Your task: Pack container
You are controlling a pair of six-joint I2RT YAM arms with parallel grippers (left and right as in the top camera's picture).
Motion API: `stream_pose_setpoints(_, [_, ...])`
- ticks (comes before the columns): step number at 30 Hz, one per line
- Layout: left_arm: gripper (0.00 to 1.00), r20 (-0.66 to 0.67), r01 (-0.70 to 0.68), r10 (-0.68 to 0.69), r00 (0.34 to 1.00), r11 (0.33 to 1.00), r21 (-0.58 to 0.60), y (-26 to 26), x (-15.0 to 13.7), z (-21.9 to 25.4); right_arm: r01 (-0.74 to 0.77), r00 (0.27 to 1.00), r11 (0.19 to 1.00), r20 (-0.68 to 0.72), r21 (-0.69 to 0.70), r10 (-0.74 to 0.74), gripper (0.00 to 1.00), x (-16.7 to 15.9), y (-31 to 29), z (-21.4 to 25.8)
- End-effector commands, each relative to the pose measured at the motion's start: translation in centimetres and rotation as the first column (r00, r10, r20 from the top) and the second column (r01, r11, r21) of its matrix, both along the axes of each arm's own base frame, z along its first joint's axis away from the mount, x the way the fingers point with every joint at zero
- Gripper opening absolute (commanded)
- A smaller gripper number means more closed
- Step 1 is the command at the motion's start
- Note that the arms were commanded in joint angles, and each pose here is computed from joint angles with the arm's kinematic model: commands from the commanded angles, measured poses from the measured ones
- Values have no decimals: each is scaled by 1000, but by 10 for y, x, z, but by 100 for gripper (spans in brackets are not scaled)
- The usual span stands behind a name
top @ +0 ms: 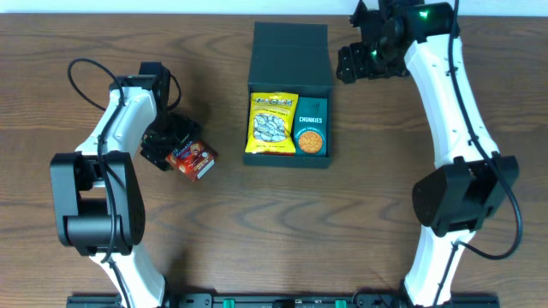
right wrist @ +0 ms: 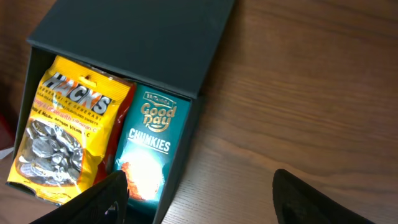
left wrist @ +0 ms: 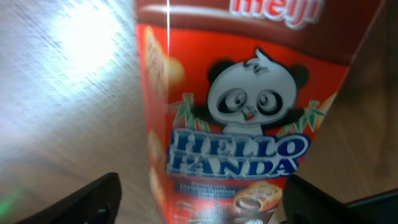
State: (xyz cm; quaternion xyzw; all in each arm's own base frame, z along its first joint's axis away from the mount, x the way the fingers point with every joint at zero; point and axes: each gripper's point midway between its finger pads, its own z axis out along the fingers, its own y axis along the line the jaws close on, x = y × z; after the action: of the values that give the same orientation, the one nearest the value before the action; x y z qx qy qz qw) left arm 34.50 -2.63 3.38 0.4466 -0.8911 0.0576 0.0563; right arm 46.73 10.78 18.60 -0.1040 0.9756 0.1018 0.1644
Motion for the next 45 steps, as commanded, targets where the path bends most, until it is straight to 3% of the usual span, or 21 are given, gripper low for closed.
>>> stream_pose_setpoints(1, [90,26,-25,25,999,1000,0,2,6,-7,5,999,1000,33,5,-6,77,2,-5,13])
stream_pose_setpoints(9, [94,93,16,-16,996,1000,-1,2,20,-8,5,999,1000,34,5,-5,78,3,-5,13])
stream_pose_setpoints(35, [96,56,44,-45,997,999,17,-3,3,-27,6,999,1000,37,6,-6,80,3,-4,13])
stream_pose_setpoints(41, [87,63,44,-46,997,999,17,-3,5,-28,6,999,1000,37,6,-6,80,3,-4,13])
stream_pose_setpoints(45, [87,69,59,-61,996,998,28,-1,6,-28,5,999,1000,37,6,-6,80,3,-4,13])
